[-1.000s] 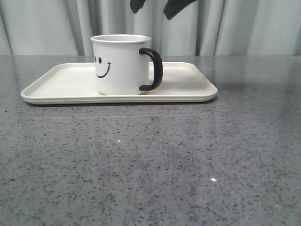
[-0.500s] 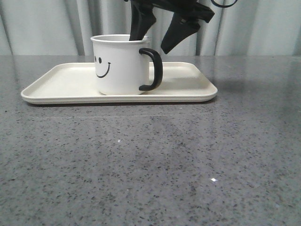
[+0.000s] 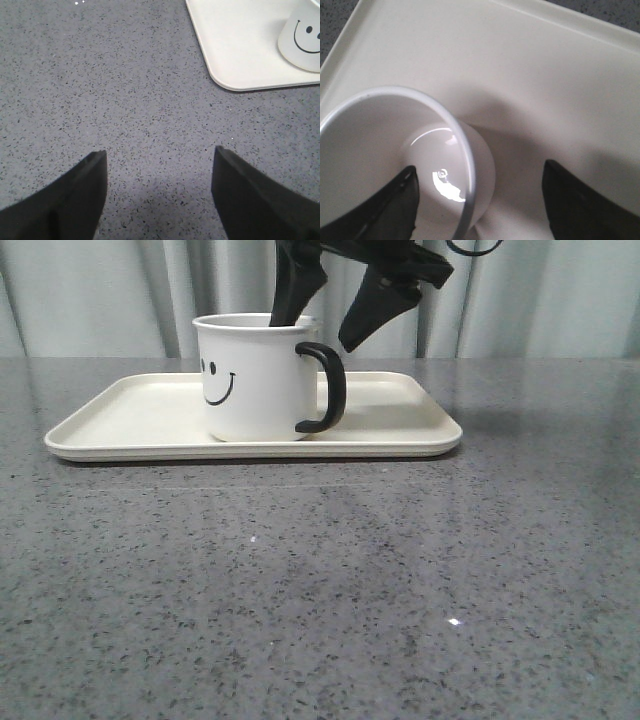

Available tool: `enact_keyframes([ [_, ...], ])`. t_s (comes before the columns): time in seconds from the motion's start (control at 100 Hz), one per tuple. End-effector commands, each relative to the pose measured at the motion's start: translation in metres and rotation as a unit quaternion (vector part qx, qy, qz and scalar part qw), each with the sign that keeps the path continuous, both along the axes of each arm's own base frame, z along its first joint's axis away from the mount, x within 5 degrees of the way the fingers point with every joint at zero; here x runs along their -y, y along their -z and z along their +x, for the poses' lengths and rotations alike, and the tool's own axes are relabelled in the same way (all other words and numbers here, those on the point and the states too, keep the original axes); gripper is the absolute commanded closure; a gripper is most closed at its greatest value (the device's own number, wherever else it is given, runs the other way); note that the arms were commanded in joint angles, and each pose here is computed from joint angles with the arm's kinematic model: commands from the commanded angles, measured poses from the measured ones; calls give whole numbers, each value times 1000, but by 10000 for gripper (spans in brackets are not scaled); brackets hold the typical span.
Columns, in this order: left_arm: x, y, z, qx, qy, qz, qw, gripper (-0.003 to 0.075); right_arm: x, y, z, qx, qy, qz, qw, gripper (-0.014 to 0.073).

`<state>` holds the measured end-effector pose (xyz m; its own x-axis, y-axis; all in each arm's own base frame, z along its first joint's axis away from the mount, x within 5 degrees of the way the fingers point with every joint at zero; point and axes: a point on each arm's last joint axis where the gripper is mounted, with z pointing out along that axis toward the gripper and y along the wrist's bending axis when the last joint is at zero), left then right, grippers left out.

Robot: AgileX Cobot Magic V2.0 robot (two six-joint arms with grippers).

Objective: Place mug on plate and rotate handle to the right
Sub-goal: 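Lower the right gripper into the mug and grip its rim, then lift the mug slightly with the right gripper and turn it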

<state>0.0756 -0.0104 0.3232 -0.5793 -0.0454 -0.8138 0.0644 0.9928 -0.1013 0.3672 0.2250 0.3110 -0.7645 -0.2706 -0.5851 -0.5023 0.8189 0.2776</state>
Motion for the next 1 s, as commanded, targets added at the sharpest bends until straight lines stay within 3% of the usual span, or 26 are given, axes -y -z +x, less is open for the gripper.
enact_keyframes([
  [0.0, 1, -13, 3, 45, 0, -12, 999, 283, 2, -37, -6, 55, 7, 42, 998, 121],
  [0.43, 1, -13, 3, 45, 0, -12, 999, 283, -1, -30, -4, 40, 8, 48, 998, 215],
  [0.53, 1, -13, 3, 45, 0, -12, 999, 283, -2, -29, -3, 36, 8, 52, 998, 336],
  [0.73, 1, -13, 3, 45, 0, -12, 999, 283, -2, -29, -3, 38, 9, 54, 998, 669],
  [0.99, 1, -13, 3, 45, 0, -12, 999, 283, -3, -40, -3, 46, -1, 54, 997, 652],
])
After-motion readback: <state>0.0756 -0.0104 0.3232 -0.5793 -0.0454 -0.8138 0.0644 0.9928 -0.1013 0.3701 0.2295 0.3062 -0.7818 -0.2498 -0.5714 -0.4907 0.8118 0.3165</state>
